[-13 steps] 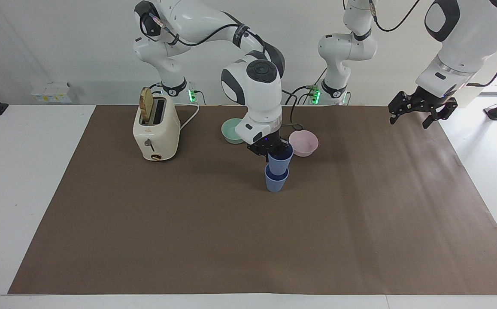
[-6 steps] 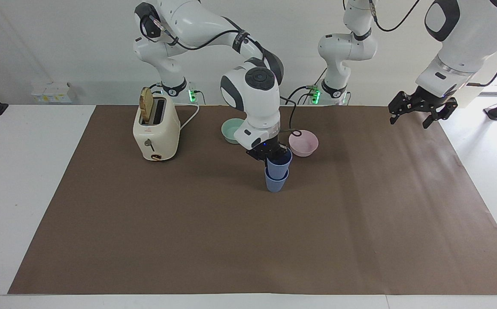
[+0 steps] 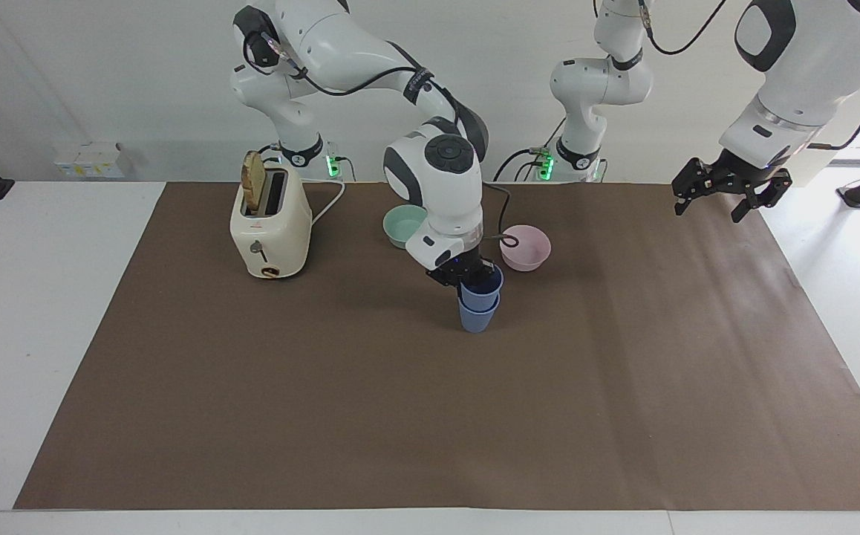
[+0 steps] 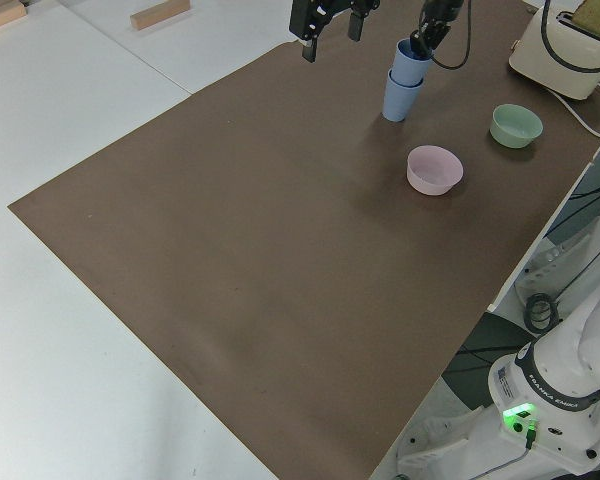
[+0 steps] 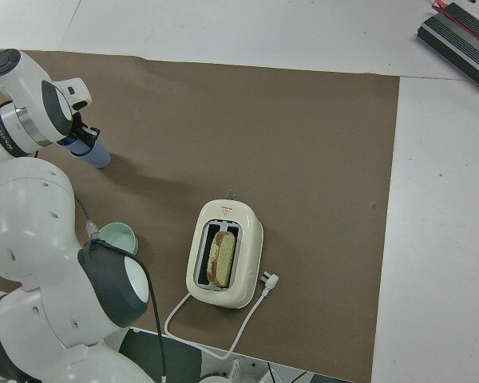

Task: Stack blue cups with both arms
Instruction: 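Lower the held cup into the center cup and open the right gripper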

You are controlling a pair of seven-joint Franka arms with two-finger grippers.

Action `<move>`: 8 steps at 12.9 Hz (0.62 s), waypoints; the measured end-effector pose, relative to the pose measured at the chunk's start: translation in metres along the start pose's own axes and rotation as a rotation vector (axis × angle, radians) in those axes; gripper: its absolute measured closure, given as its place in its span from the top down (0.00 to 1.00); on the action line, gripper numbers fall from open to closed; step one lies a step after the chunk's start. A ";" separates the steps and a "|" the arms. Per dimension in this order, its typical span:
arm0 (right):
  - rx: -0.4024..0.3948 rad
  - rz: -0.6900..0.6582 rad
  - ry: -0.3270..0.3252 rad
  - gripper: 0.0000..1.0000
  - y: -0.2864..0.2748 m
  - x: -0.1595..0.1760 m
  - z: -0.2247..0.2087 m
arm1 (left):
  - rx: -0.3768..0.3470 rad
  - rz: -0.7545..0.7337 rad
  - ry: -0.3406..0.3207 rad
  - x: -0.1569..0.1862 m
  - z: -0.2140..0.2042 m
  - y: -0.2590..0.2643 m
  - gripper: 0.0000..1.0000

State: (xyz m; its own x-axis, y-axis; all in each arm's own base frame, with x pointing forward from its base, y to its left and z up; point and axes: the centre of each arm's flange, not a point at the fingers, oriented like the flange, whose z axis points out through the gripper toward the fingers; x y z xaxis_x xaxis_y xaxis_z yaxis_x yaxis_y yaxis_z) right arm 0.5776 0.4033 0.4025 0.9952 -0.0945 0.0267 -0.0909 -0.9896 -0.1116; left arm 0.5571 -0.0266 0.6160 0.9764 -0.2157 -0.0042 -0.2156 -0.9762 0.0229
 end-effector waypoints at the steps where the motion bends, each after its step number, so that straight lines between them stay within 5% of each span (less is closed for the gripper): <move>1: 0.000 0.001 0.001 0.11 0.000 0.000 0.000 | 0.000 0.000 0.000 0.000 0.000 0.000 1.00; 4: 0.001 0.001 0.002 0.40 0.000 0.001 0.000 | 0.000 0.000 0.000 0.000 0.000 0.000 1.00; 8: 0.003 -0.004 0.002 0.40 -0.002 -0.001 -0.002 | 0.000 0.000 0.000 0.000 0.000 0.000 1.00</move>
State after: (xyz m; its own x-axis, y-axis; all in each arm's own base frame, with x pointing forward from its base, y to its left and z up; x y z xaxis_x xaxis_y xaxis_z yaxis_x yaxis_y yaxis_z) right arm 0.5765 0.4057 0.4047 0.9954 -0.0910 0.0286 -0.0872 -0.9896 -0.1140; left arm 0.5571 -0.0269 0.6160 0.9763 -0.2162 -0.0042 -0.2160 -0.9761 0.0229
